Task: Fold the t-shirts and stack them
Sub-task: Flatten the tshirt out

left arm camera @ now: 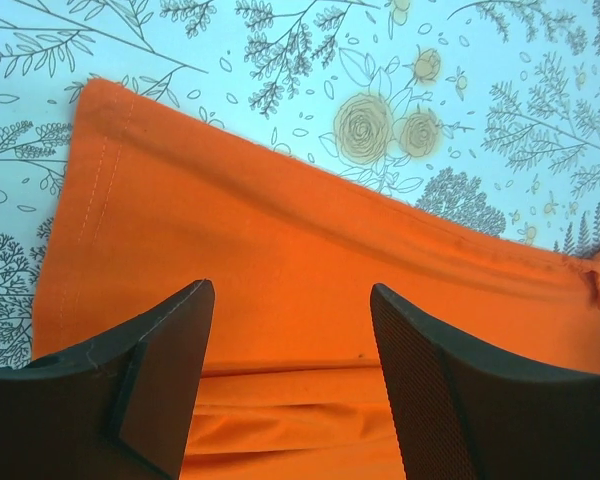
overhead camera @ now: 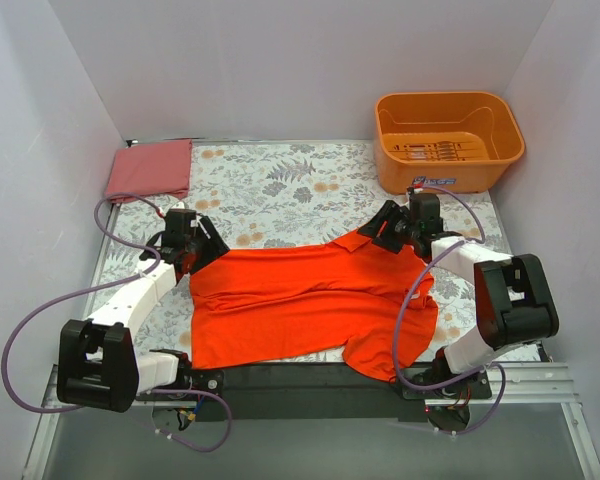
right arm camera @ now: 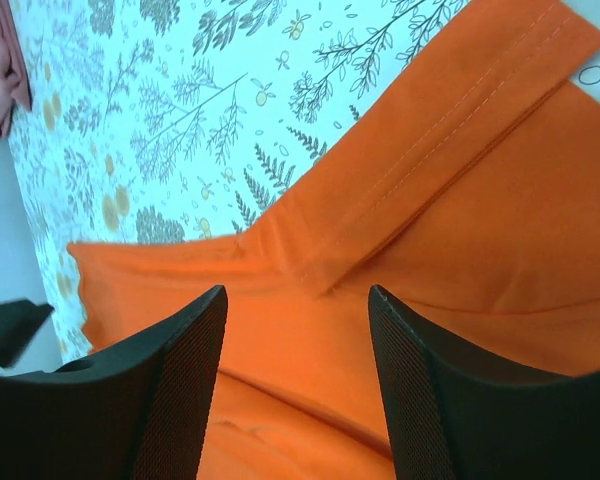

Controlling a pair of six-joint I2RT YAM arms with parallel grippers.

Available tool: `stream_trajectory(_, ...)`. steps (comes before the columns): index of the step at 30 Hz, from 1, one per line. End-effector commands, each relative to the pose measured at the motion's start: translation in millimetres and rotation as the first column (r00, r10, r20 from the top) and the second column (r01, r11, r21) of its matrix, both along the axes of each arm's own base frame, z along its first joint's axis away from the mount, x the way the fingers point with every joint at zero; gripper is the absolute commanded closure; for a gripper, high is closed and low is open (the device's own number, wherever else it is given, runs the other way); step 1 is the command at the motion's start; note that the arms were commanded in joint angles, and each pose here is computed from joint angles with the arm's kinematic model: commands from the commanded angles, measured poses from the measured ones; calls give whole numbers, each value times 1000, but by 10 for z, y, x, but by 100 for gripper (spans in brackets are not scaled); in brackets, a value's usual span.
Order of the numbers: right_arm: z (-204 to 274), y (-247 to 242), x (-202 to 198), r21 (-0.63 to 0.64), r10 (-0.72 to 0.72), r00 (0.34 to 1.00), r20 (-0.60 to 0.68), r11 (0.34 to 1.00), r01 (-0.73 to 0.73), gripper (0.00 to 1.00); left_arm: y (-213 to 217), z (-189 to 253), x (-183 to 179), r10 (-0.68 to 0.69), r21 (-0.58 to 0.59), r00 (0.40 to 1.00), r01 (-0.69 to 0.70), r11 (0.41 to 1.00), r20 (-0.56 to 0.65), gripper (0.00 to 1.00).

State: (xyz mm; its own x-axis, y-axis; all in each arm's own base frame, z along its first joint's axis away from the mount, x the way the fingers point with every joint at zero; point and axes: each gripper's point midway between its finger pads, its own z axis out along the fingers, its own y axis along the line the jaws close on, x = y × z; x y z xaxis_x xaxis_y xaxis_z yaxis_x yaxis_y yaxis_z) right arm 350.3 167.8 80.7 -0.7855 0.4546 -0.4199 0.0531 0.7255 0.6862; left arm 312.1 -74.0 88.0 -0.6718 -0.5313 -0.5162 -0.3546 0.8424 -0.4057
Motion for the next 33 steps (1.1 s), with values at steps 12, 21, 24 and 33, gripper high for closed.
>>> stream_trajectory(12,-273,32,298,47,-203,977,-59,977,206,34,10,10,29,-43,45,993,38,998,111,36)
stream_trajectory(21,-391,87,304,52,-196,976,-98,978,202,35,-18,-5,14,-52,32,993,49,998,103,36)
stream_trajectory(24,-428,89,295,54,-199,974,-109,977,206,35,-19,-8,17,-51,32,994,48,998,102,36)
stream_trajectory(33,-271,212,419,99,-173,982,-81,979,180,35,-29,-26,13,-56,29,994,53,998,95,36)
